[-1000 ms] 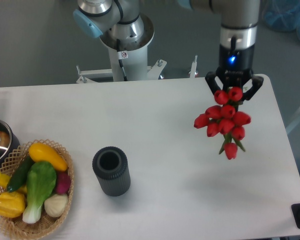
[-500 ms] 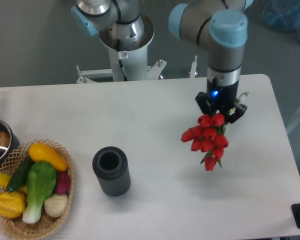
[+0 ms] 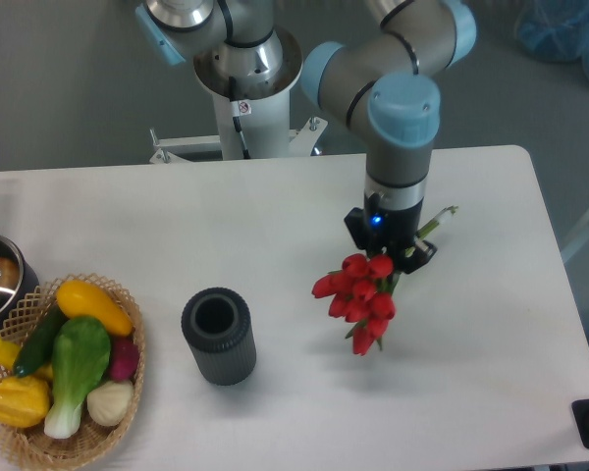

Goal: Place the flowers on the table
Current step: 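Carry the tulips toward the black vase and lower them to the table, then lay the tulips on the table beside the black vase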

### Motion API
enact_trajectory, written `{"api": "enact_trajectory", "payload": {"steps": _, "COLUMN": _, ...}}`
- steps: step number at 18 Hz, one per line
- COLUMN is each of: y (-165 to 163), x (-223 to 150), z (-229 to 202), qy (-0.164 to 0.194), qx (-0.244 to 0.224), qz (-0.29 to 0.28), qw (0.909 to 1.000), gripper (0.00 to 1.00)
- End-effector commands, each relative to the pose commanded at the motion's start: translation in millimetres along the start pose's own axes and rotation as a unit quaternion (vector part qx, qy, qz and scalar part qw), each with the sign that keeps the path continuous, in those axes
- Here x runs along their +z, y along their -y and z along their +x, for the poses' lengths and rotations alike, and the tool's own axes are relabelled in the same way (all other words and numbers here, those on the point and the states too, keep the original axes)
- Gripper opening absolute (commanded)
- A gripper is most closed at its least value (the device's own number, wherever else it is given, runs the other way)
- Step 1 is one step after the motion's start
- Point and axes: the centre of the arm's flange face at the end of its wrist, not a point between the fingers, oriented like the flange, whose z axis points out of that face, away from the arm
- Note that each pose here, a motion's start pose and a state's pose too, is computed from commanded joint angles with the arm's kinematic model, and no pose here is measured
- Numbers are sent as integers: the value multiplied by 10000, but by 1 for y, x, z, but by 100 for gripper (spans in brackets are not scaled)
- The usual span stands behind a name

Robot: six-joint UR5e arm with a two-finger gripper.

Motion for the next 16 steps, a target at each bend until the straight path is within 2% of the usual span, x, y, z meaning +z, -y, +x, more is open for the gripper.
{"api": "enact_trajectory", "payload": {"steps": 4, "y": 0, "x": 27, "z": -3, "qy": -222, "qx": -17, "qz": -34, "qw": 9997, "gripper": 35}}
{"api": "enact_trajectory", "payload": {"steps": 7, "y": 0, "x": 32, "z": -3, "qy": -261, "qx": -20, "qz": -40, "qw": 9996, "gripper": 35}}
{"api": "enact_trajectory", "payload": {"steps": 9, "y": 1, "x": 41, "z": -3, "qy": -328, "qx": -17, "qz": -61, "qw": 9994, "gripper": 41}}
{"api": "enact_trajectory", "payload": {"steps": 16, "y": 7, "x": 60, "z": 2, "qy": -480, "qx": -14, "qz": -108, "qw": 9988, "gripper": 41}}
